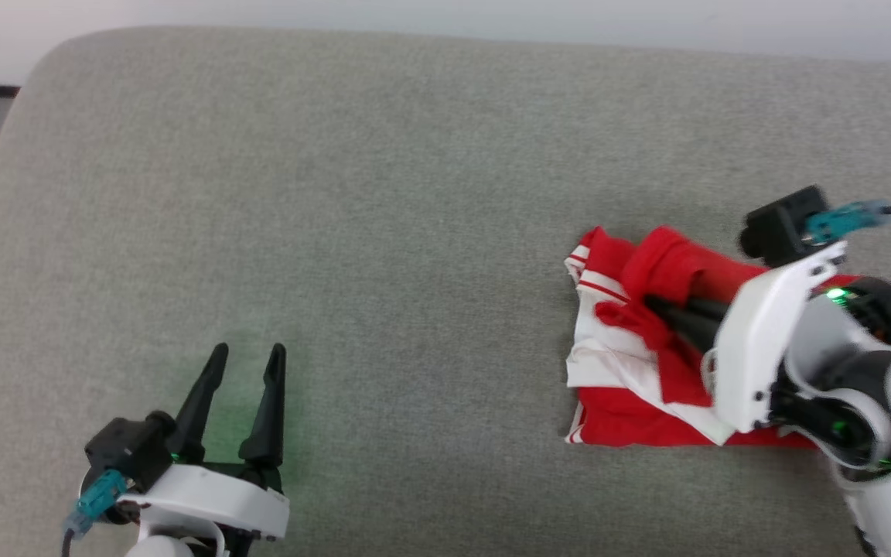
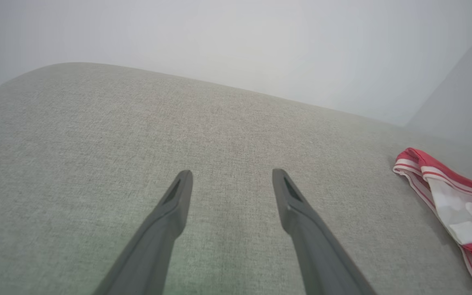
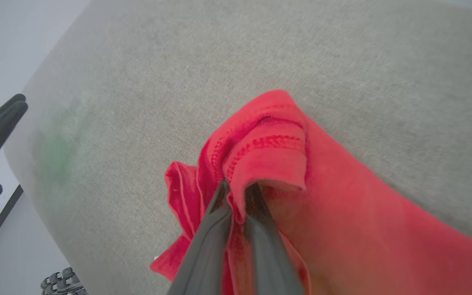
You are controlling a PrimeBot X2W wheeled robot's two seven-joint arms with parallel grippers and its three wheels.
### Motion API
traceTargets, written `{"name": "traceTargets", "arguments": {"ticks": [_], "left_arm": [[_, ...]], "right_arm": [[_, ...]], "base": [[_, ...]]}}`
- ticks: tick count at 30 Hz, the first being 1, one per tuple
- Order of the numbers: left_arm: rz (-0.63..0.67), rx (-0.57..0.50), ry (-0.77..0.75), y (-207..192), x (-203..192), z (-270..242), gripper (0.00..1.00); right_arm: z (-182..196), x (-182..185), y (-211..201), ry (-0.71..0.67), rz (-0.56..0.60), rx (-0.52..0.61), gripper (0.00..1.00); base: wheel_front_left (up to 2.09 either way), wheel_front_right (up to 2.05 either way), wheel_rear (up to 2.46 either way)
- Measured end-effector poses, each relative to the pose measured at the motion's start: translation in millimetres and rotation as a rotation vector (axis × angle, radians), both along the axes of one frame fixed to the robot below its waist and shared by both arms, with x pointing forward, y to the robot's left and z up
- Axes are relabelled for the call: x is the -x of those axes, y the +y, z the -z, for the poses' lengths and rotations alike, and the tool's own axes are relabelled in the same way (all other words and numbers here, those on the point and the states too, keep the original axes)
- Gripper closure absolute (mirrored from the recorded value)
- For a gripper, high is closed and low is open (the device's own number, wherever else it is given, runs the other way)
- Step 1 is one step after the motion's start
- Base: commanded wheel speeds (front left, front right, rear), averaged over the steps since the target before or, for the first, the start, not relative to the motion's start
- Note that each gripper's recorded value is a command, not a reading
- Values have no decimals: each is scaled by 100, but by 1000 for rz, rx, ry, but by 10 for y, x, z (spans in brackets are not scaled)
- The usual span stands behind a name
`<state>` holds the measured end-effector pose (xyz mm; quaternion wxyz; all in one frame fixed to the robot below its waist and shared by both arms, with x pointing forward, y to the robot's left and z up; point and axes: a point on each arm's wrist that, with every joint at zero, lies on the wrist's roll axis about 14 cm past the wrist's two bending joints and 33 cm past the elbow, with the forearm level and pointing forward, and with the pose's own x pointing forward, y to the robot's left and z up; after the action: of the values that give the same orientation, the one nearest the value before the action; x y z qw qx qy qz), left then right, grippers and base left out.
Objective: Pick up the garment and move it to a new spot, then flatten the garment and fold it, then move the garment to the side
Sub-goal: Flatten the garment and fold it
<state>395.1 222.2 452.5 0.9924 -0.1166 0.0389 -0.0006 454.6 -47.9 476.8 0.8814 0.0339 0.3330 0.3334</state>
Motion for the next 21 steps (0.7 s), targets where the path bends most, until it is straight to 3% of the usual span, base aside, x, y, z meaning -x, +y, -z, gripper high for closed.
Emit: {"name": "traceTargets", "arguments": {"ticks": [7,13,15,16,17,21], "left_arm": [[-33,8,21,75,8,67,0],[-63,12,37,153,39,118,0],[-69,12,39,169,45,123,0],[-71,13,38,175,47,118,0],[-73,13,36,180,48,111,0],[-67,16,21,164,37,64,0]], "right_arm": [[506,10,211,117,-76,67,100],[705,-10,329,146,-100,64,98],[716,-9,353,142,-107,60,62],[705,-9,367,138,-108,56,35],[690,-4,380,137,-109,47,0],[557,9,398,101,-103,10,0]], "base": [[0,0,0],[0,0,0],[0,0,0],[0,0,0],[0,0,0],[0,0,0]]}}
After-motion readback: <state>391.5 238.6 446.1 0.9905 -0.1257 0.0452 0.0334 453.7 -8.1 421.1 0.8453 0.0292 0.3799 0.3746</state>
